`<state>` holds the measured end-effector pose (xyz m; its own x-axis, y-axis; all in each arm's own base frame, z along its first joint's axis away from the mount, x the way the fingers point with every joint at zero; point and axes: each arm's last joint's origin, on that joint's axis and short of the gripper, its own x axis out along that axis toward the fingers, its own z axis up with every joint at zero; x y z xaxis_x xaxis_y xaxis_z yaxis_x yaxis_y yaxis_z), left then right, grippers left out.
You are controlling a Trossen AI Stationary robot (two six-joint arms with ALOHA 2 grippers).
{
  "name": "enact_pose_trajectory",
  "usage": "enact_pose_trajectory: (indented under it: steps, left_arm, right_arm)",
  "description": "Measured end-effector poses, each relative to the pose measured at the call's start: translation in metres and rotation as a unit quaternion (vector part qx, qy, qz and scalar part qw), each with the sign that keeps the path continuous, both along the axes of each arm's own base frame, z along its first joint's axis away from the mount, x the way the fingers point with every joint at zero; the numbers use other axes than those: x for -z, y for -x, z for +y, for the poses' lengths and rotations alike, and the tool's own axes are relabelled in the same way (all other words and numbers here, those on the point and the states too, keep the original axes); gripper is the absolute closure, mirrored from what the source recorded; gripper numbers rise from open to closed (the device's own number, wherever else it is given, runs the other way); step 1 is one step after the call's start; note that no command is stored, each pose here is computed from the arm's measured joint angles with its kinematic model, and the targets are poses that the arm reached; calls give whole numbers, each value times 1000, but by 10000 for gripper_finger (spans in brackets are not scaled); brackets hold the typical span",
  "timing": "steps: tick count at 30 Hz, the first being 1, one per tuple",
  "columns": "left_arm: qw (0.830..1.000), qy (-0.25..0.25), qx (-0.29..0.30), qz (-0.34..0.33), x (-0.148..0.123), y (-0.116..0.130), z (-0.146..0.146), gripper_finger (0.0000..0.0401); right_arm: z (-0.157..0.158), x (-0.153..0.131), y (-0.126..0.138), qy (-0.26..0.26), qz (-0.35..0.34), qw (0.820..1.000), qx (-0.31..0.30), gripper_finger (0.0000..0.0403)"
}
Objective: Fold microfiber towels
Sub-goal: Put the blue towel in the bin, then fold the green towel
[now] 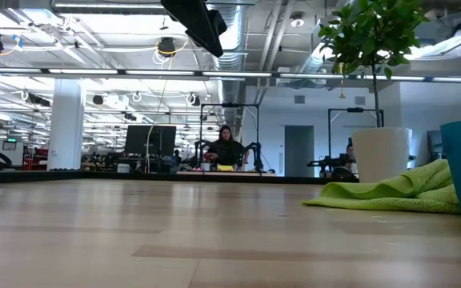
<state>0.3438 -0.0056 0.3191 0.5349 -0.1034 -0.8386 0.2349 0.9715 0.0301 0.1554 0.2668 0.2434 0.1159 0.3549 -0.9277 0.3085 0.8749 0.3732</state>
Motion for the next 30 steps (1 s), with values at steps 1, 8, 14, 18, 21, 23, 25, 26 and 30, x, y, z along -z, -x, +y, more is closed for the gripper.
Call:
enact_pose_trajectory:
  steps: [1, 8, 14, 18, 21, 23, 25, 26, 30]
  left_arm:
    - [1000, 1, -2, 0, 0, 0, 0, 238]
    - [1000, 3, -5, 1, 0, 0, 0, 238]
    - [1000, 3, -5, 1, 0, 0, 0, 238]
    - [1000, 9, -14, 0, 0, 0, 0, 238]
    - [999, 15, -22, -19, -2, -3, 0, 238]
    - [999, 11, -16, -32, -4, -5, -1, 238]
    - [999, 8, -10, -41, -5, -7, -1, 238]
    - [999, 8, -10, -43, -5, -7, -1, 238]
    - [999, 7, -10, -45, -5, -7, -1, 238]
  right_arm:
    - [-1, 0, -3, -1, 0, 1000, 6, 344]
    - [-5, -1, -13, -11, -1, 999, 34, 320]
    - [-5, -1, -12, -14, 7, 999, 48, 258]
    - [-5, -1, -11, -27, 34, 999, 23, 207]
    - [-6, -2, -11, -51, 75, 996, 22, 181]
    - [-7, -4, -11, -56, 80, 995, 30, 170]
    - [-8, -7, -10, -60, 74, 995, 29, 164]
    - [-9, -8, -10, -61, 71, 995, 29, 164]
    - [-12, -15, -8, -67, 61, 995, 33, 163]
